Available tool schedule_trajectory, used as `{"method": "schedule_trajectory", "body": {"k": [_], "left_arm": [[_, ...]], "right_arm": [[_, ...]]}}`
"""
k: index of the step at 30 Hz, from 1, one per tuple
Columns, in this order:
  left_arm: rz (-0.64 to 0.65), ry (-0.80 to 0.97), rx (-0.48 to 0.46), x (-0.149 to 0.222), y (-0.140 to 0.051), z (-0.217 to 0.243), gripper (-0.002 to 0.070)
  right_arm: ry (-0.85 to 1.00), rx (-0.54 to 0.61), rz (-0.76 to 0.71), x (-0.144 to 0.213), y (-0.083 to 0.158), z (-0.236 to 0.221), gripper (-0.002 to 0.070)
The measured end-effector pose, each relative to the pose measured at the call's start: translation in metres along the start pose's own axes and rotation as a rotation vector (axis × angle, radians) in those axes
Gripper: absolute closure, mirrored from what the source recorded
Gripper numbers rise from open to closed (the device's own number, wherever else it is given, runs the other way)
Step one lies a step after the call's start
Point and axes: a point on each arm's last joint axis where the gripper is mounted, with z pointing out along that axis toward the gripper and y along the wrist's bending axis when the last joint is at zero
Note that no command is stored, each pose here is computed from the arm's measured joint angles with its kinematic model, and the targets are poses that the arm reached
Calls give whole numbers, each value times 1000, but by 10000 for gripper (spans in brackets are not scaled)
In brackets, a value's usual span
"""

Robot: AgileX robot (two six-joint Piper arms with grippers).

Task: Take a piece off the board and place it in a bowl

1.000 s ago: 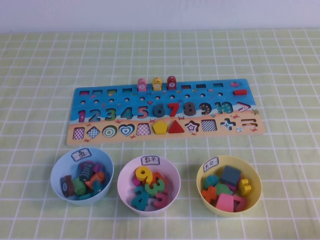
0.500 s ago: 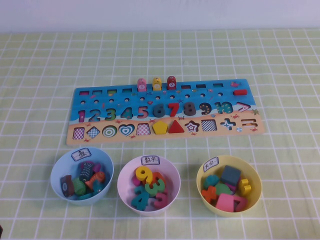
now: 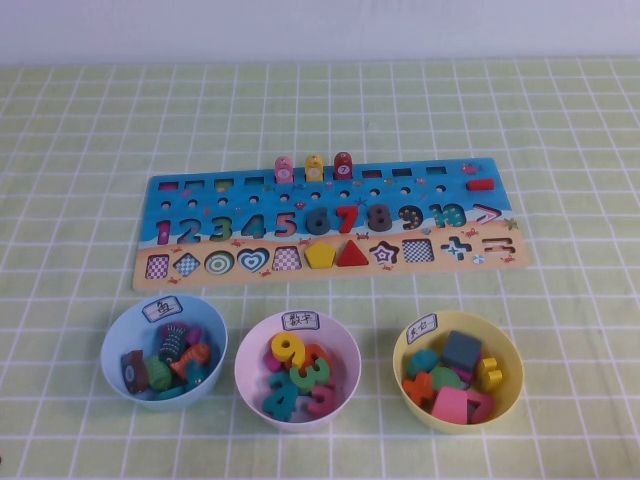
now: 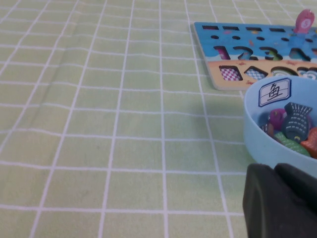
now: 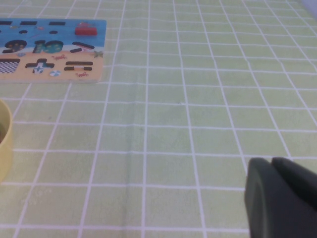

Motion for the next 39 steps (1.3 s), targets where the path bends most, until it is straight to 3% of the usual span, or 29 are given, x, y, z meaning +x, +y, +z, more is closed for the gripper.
{"method": "schedule_trajectory", "body": {"k": [8, 39], "left_arm": [[111, 0, -1, 0, 0, 0, 678], [113, 0, -1, 0, 0, 0, 678]], "right_arm": [[0, 0, 0, 0, 0, 0, 694], [0, 0, 0, 0, 0, 0, 694]]}}
